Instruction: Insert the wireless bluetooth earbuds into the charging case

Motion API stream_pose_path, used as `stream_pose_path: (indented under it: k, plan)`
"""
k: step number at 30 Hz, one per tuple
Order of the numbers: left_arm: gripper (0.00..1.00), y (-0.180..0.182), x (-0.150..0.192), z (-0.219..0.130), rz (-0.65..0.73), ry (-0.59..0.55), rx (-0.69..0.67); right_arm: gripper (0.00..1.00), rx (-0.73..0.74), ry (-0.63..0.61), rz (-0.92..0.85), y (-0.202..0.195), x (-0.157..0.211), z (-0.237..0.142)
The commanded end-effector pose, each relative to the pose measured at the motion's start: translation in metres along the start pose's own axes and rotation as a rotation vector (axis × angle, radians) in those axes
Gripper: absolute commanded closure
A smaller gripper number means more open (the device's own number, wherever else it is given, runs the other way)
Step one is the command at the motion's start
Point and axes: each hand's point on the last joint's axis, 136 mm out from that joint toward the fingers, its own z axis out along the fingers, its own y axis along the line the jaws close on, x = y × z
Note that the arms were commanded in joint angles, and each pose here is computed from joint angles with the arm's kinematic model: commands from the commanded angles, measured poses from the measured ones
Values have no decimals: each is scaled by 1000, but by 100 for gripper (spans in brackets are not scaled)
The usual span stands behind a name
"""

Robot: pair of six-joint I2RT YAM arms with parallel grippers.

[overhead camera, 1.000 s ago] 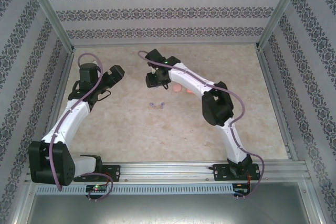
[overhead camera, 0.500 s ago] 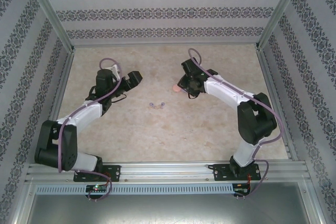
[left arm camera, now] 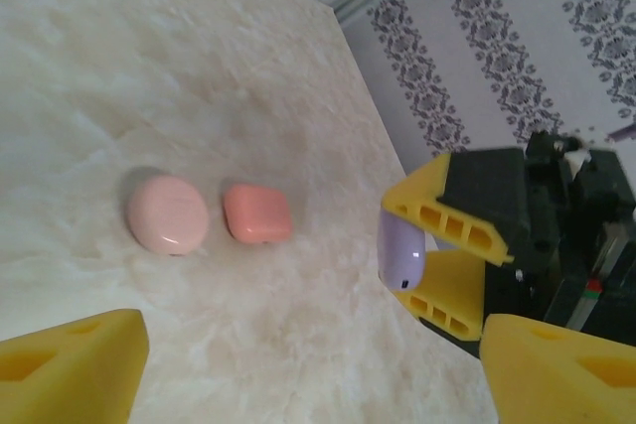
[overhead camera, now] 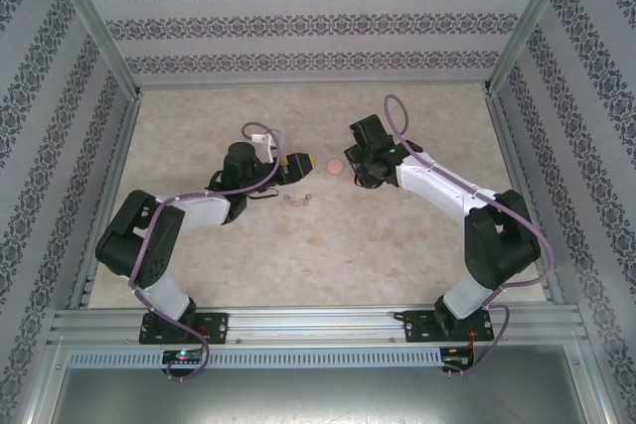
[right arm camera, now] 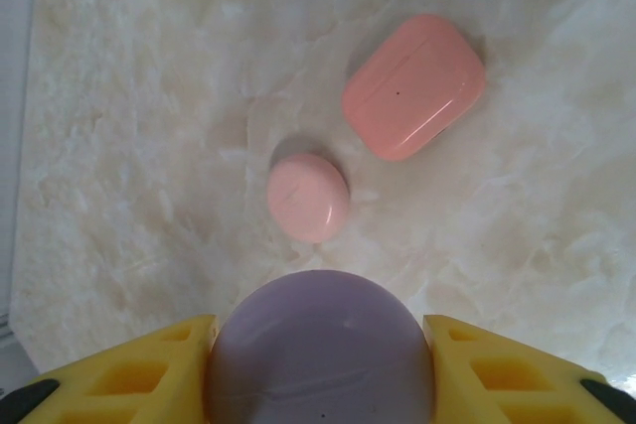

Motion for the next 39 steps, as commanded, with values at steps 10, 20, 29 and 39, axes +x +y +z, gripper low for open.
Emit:
stream_pose_path:
  k: [10, 20, 29, 39]
  plan:
    - [31, -32, 9, 43, 38, -49, 119, 69, -69, 51, 80, 16, 12, 1]
    - [37, -42, 12, 68, 32, -44, 166, 70, -80, 60, 75, 18, 14, 0]
    - [44, -49, 13, 84, 25, -43, 195, 70, -88, 74, 67, 18, 16, 0]
    - [60, -49, 14, 92, 22, -39, 203, 71, -94, 77, 68, 17, 16, -1]
